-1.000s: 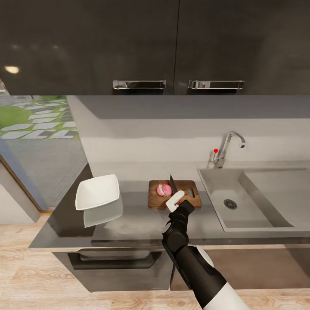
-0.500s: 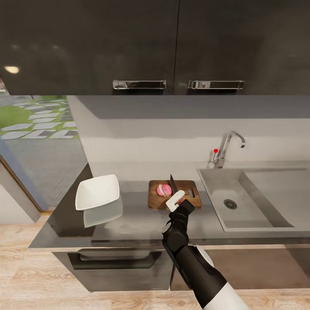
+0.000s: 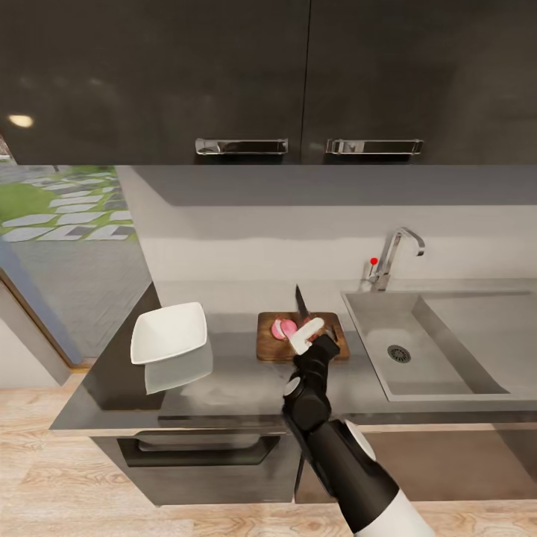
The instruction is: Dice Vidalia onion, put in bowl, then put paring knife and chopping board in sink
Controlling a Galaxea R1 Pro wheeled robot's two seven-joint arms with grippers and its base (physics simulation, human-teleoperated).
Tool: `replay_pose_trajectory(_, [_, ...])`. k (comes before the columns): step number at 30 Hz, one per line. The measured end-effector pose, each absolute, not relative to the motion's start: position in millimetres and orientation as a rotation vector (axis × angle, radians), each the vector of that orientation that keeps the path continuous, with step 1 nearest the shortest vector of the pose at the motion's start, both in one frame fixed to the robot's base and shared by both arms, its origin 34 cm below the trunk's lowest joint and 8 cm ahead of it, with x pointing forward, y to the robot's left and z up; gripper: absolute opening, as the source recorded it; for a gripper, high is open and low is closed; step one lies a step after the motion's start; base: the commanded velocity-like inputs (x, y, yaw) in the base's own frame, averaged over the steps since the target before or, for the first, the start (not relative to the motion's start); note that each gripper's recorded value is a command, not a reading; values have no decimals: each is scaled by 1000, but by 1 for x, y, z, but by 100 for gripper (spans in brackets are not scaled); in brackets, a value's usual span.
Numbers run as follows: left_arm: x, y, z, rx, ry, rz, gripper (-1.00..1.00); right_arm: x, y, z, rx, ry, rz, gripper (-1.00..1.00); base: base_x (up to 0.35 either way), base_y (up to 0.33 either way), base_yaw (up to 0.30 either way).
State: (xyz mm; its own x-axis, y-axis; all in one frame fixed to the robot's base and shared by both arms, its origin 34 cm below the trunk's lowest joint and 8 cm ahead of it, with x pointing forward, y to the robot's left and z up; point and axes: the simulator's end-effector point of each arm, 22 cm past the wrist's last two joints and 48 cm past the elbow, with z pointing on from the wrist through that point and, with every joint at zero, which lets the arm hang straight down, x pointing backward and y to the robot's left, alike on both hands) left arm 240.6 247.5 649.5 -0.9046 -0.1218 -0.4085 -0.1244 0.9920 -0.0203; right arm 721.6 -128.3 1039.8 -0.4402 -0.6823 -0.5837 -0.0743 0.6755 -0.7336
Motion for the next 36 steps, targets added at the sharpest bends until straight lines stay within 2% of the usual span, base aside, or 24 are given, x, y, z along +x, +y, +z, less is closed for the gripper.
replay_pose_trajectory(16, [240, 247, 649, -175, 2717, 8, 100, 723, -124, 1060, -554, 1892, -754, -100, 0, 2, 0])
replay_pose_trajectory(25, [240, 247, 649, -176, 2717, 7, 100, 722, -123, 1053, -564, 1909, -745, -100, 0, 210, 0])
replay_pose_trajectory(36, [237, 246, 648, -176, 2726, 7, 100, 719, -119, 1021, -591, 1984, -702, -100, 0, 25, 0])
